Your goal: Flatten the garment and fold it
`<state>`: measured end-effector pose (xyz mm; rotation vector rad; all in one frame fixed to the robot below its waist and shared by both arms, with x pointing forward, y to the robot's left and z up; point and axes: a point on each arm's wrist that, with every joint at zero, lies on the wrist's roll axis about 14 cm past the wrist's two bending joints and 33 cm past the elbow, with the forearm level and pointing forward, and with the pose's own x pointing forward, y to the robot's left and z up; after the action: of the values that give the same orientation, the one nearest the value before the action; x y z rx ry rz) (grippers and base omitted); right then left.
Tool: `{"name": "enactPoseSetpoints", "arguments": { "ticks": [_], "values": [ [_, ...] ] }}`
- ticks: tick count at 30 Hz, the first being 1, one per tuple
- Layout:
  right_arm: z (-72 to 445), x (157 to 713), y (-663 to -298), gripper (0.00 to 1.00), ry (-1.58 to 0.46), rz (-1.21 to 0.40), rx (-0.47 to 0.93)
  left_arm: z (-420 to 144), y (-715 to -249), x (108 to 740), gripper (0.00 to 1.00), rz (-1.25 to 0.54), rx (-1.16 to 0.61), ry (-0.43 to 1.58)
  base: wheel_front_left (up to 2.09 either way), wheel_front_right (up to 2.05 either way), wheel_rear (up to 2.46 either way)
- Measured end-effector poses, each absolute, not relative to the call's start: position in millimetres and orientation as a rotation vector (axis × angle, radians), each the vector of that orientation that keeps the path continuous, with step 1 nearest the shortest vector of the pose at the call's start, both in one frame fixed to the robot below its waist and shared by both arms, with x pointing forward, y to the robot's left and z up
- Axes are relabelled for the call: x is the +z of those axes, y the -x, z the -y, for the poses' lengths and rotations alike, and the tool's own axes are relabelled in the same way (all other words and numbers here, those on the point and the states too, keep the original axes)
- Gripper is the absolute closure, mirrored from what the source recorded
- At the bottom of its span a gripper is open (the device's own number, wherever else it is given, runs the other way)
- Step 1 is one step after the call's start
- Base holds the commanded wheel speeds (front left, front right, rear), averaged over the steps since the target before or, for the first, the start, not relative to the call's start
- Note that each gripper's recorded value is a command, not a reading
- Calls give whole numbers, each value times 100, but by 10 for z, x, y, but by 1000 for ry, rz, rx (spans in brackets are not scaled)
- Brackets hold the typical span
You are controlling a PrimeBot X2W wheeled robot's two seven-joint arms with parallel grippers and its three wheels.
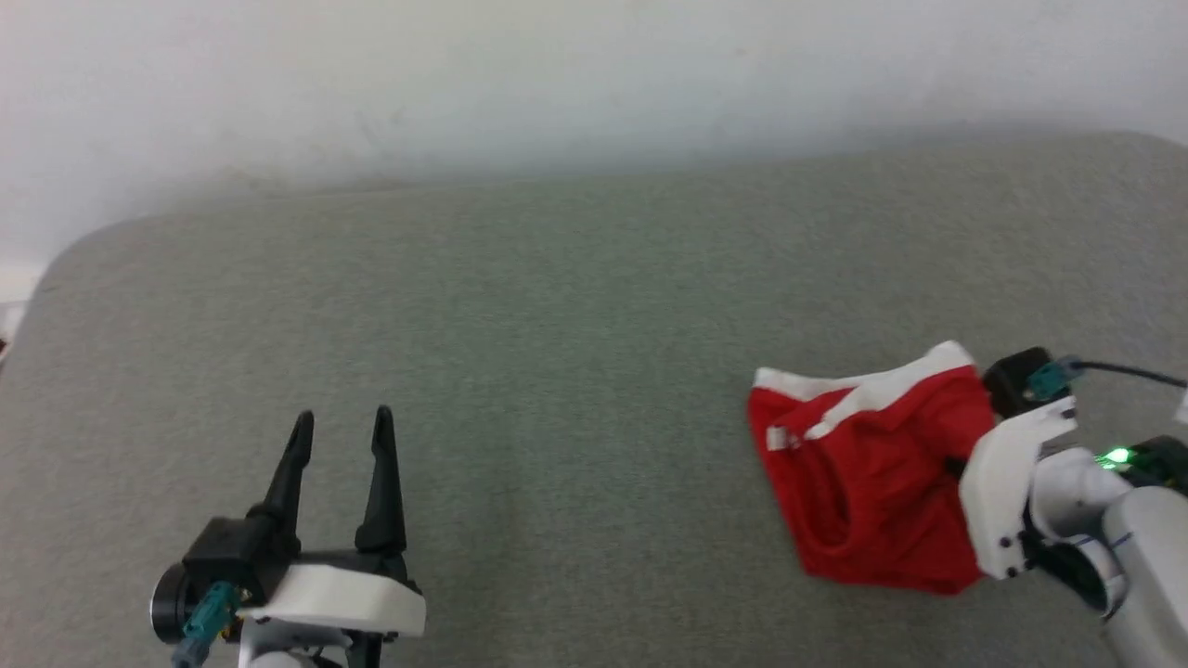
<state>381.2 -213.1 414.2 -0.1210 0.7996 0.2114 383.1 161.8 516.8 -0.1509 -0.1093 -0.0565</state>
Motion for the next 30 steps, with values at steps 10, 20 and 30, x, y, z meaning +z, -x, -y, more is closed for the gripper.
{"name": "enactPoseSetpoints", "arguments": {
  "ticks": [10, 20, 30],
  "values": [
    [3340, 4112, -3763, 100, 170, -844, -96, -942, -4482, 5240, 0, 158, -281, 163, 0, 0, 0],
    [3835, 3807, -3935, 0, 254, -868, -230, -729, -4808, 4628, 0, 34, -333, 197, 0, 0, 0],
    [4257, 3902, -3727, 0, 334, -827, -371, -720, -4799, 4548, 0, 6, -326, 208, 0, 0, 0]
  ]
}}
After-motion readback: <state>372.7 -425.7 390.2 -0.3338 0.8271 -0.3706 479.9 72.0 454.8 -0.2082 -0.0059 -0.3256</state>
